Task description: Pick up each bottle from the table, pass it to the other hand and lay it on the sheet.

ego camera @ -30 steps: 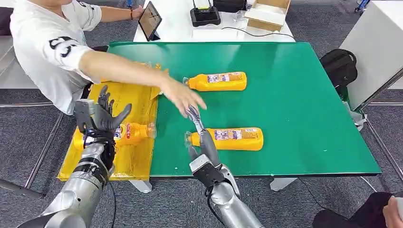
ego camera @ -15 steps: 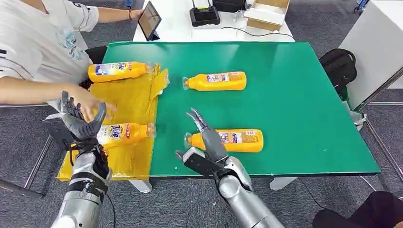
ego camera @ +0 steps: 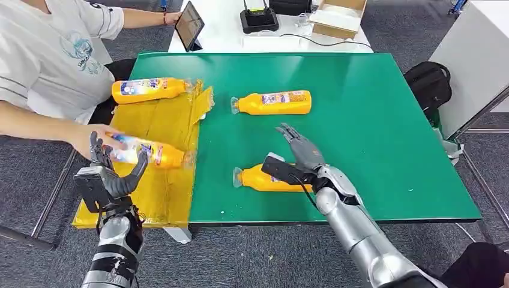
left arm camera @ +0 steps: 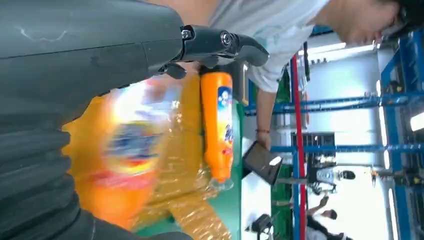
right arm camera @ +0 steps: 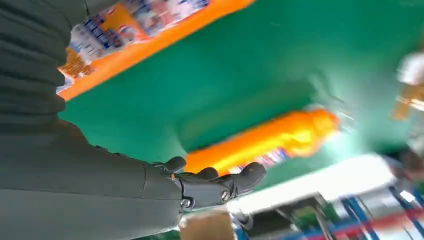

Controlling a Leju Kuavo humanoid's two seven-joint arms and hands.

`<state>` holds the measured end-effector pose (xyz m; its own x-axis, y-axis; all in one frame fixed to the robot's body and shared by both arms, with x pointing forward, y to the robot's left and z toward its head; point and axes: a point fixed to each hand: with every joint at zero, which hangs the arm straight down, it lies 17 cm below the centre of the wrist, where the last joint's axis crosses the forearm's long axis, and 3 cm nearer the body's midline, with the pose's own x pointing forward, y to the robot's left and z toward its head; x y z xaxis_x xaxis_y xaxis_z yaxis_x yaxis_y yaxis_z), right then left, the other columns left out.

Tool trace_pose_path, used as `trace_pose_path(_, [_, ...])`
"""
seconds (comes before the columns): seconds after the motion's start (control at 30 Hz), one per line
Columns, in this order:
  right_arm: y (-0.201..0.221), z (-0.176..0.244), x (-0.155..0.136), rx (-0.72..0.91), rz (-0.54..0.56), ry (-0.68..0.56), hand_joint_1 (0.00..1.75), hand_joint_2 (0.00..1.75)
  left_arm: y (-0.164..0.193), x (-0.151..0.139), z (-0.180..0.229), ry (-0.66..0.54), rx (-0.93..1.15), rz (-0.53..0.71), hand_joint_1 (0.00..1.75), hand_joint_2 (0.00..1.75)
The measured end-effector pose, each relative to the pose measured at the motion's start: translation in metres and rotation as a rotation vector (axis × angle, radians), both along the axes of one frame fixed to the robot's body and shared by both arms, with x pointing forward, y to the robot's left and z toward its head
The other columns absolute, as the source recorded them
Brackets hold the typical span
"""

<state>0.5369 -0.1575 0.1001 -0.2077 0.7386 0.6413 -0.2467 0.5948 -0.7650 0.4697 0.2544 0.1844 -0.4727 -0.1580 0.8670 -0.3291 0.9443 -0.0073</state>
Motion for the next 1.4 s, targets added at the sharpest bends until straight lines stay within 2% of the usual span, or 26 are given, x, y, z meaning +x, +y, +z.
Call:
trace_pose_path(0.17, [-0.011,-0.027,0.004,-0.055,0.02,0.107,0.0,1.75,-0.008,0.0,-0.013,0.033,0.015,-0.022,0.0,1.75])
trace_pose_path(0.4, [0.005,-0.057,-0.016,-0.022,0.144,0.226,0.0,1.75,-0.018,0.002,-0.024,0.061,0.02,-0.046,0.0,1.75])
trace_pose_path(0.6, [0.014,-0.064,-0.026,-0.01,0.229,0.278,0.0,1.75,-0.026,0.004,-0.027,0.071,0.025,-0.064,0.0,1.75])
trace_pose_path(1.13, [0.006,-0.073,-0.029,-0.059,0.25,0.303,0.0,1.75,-0.033,0.008,-0.032,0.087,0.025,-0.083,0.0,1.75])
trace_pose_path(1.27, [-0.008,-0.075,-0.024,-0.112,0.217,0.285,0.0,1.75,-0.033,0.008,-0.035,0.097,0.019,-0.082,0.0,1.75])
trace_pose_path(1.4, [-0.021,-0.07,-0.019,-0.182,0.164,0.218,0.0,1.75,-0.032,0.007,-0.038,0.103,0.022,-0.076,0.0,1.75])
